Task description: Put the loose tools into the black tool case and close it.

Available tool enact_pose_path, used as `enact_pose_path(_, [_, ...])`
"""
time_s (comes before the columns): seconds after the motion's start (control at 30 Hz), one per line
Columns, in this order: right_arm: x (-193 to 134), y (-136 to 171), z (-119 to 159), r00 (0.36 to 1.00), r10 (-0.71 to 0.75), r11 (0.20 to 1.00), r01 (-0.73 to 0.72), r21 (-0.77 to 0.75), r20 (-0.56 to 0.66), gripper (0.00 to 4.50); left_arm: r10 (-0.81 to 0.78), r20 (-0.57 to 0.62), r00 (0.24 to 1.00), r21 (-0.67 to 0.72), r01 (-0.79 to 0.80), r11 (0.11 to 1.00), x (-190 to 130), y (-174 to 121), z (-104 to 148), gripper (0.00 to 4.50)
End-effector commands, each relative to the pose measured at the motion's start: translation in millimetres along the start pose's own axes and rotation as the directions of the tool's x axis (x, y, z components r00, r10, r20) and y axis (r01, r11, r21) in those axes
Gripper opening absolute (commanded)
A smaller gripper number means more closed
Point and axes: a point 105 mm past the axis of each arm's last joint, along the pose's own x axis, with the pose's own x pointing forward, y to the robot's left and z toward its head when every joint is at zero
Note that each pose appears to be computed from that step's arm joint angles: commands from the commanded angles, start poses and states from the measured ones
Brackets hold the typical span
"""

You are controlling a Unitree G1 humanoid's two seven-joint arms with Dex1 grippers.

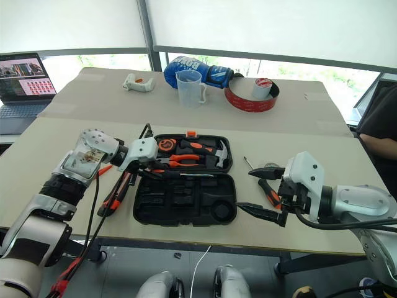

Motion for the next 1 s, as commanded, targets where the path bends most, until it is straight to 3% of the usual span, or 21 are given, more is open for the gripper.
enact_pose_path(0.03, [-2.4, 1.1, 10.2, 0.999, -0.013, 0.999, 0.014, -0.040, 0.029, 4.50, 0.024, -0.004, 1.000, 0.024, -0.023, 0.999, -8.0, 3.9, 7.0, 0.89])
enact_pose_path(0.3, [0.2, 0.6, 10.5, 0.999, -0.012, 0.999, 0.013, -0.040, 0.037, 4.50, 0.016, -0.022, 1.000, -0.004, -0.017, 1.000, 0.4, 3.9, 1.6, 0.89])
enact_pose_path(0.37, [0.6, 0.2, 10.2, 0.999, -0.013, 0.999, 0.014, -0.038, 0.037, 4.50, 0.011, -0.009, 1.000, -0.008, -0.011, 1.000, 0.0, 3.4, 3.9, 1.89])
enact_pose_path(0.6, [3.1, 1.0, 8.2, 0.999, -0.010, 0.999, 0.011, -0.030, 0.039, 4.50, 0.017, 0.033, 0.999, -0.015, -0.017, 1.000, -9.8, 6.1, 15.7, 4.28])
enact_pose_path(0.63, [3.4, 1.1, 8.0, 0.999, -0.010, 1.000, 0.011, -0.029, 0.040, 4.50, 0.022, 0.034, 0.999, -0.017, -0.021, 1.000, -10.9, 6.9, 16.3, 4.41])
enact_pose_path(1.0, [4.7, 0.1, 9.8, 0.998, -0.014, 1.000, 0.016, -0.025, 0.055, 4.50, 0.040, 0.051, 0.998, -0.028, -0.038, 0.999, -4.2, 11.3, 23.0, 4.41])
